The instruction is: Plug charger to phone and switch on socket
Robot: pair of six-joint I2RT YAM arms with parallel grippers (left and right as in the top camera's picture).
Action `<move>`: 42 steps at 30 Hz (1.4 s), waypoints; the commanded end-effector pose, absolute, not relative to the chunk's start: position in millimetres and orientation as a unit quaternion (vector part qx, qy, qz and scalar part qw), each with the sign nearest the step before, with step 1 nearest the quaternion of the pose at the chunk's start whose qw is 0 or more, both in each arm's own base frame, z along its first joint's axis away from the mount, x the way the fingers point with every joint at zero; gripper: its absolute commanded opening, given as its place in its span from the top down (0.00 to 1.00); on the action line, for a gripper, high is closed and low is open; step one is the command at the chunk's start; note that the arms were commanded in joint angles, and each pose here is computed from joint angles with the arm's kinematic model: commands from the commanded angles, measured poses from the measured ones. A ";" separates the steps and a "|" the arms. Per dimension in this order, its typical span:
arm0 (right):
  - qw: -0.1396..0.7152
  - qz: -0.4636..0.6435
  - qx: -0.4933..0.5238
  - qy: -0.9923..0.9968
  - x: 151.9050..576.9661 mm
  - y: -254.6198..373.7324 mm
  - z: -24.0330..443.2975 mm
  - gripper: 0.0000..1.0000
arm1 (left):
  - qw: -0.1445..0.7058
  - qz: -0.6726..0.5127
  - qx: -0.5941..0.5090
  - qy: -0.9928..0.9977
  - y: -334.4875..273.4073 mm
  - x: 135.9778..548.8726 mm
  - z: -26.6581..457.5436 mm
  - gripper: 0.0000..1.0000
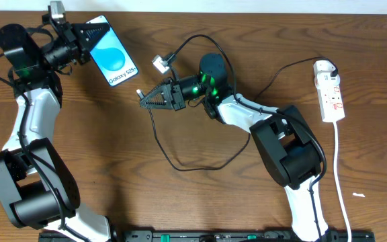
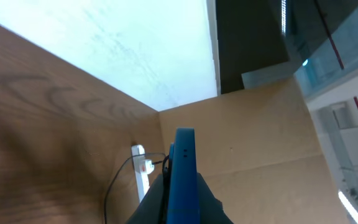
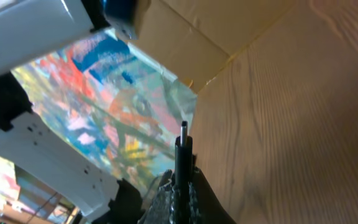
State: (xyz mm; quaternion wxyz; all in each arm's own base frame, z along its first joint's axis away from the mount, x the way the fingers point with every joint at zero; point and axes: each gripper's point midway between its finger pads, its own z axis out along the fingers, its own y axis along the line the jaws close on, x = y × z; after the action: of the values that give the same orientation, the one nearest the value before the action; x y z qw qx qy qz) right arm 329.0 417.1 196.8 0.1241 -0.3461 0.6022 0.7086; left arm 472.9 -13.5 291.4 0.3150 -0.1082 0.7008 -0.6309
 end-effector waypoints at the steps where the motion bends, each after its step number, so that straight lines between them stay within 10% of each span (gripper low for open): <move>1: 0.130 0.718 -0.322 0.603 332.1 422.4 213.7 0.99 | 0.331 -0.629 -0.086 0.698 -14.5 467.7 308.3 0.93; 42: 0.139 0.730 -0.327 0.584 324.0 426.5 229.4 0.99 | 0.353 -0.620 -0.060 0.698 -24.3 470.0 311.1 0.92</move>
State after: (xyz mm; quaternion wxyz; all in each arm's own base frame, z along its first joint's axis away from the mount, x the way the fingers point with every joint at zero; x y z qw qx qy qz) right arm 322.5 424.4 219.6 0.1289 -0.3301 0.5877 0.7273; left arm 475.5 -14.7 295.7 0.3397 -0.0908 0.6997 -0.6219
